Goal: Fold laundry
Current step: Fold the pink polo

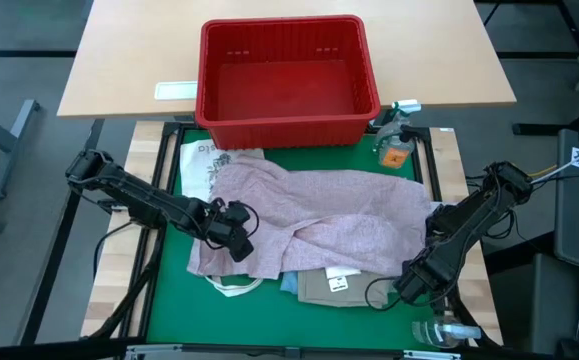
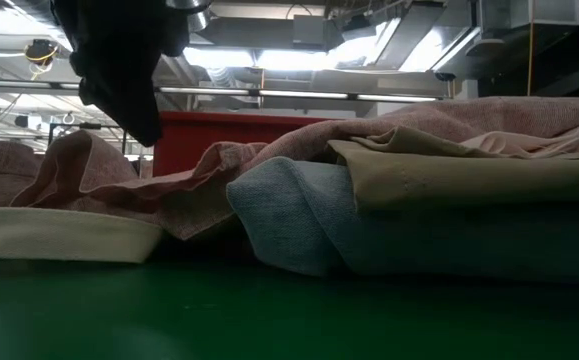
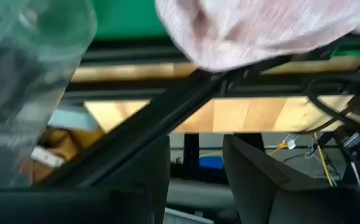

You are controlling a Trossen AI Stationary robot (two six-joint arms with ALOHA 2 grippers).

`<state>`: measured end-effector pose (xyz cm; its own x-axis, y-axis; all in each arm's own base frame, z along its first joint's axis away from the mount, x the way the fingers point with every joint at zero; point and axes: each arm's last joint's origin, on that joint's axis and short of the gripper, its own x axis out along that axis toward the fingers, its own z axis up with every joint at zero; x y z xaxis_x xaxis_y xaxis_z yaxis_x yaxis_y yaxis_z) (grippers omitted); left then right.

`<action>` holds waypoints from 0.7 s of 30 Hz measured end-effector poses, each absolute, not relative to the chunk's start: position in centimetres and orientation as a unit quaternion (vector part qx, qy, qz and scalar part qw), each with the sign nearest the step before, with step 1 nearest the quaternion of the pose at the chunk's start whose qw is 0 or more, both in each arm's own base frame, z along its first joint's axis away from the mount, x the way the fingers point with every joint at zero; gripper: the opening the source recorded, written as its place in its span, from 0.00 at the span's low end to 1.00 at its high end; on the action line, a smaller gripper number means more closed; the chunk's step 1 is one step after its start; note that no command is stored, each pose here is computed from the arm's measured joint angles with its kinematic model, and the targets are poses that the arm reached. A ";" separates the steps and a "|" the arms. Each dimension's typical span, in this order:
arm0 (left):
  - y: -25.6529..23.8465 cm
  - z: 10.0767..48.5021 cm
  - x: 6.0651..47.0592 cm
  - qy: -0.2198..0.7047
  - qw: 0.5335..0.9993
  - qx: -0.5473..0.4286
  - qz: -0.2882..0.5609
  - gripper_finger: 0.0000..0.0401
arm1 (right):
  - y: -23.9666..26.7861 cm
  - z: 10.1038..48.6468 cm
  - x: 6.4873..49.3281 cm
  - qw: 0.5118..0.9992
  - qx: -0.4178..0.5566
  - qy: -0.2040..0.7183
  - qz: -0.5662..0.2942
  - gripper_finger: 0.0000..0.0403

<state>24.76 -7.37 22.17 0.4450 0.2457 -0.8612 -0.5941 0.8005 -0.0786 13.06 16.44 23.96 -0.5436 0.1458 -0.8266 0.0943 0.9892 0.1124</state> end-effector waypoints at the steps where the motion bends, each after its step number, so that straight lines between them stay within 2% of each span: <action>1: -7.3 22.1 24.7 0.462 0.826 -0.192 0.260 0.32 | 16.4 24.0 13.0 0.467 0.071 0.881 0.032 0.37; 3: -7.2 22.0 24.4 0.469 0.817 -0.195 0.272 0.32 | 16.5 24.3 13.0 0.464 0.068 0.882 0.045 0.38; 6: -7.0 21.8 23.8 0.488 0.800 -0.190 0.291 0.32 | 16.7 25.5 13.3 0.495 0.056 0.864 0.073 0.38; 13: -6.6 21.7 23.0 0.513 0.789 -0.139 0.308 0.32 | 16.3 29.6 15.9 0.651 -0.039 0.752 0.096 0.38; 17: -6.3 21.7 22.6 0.527 0.781 -0.107 0.319 0.32 | 15.0 31.2 18.2 0.747 -0.128 0.651 0.052 0.38; 21: -6.1 21.6 21.9 0.550 0.762 -0.085 0.330 0.32 | 13.0 31.7 20.9 0.800 -0.196 0.566 -0.024 0.38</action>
<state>21.90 -6.08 21.60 0.1765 0.4106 -0.8946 -0.5966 0.7675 0.2345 20.89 12.98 31.73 0.3576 -0.2597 -0.8970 -0.1839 0.9222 -0.3403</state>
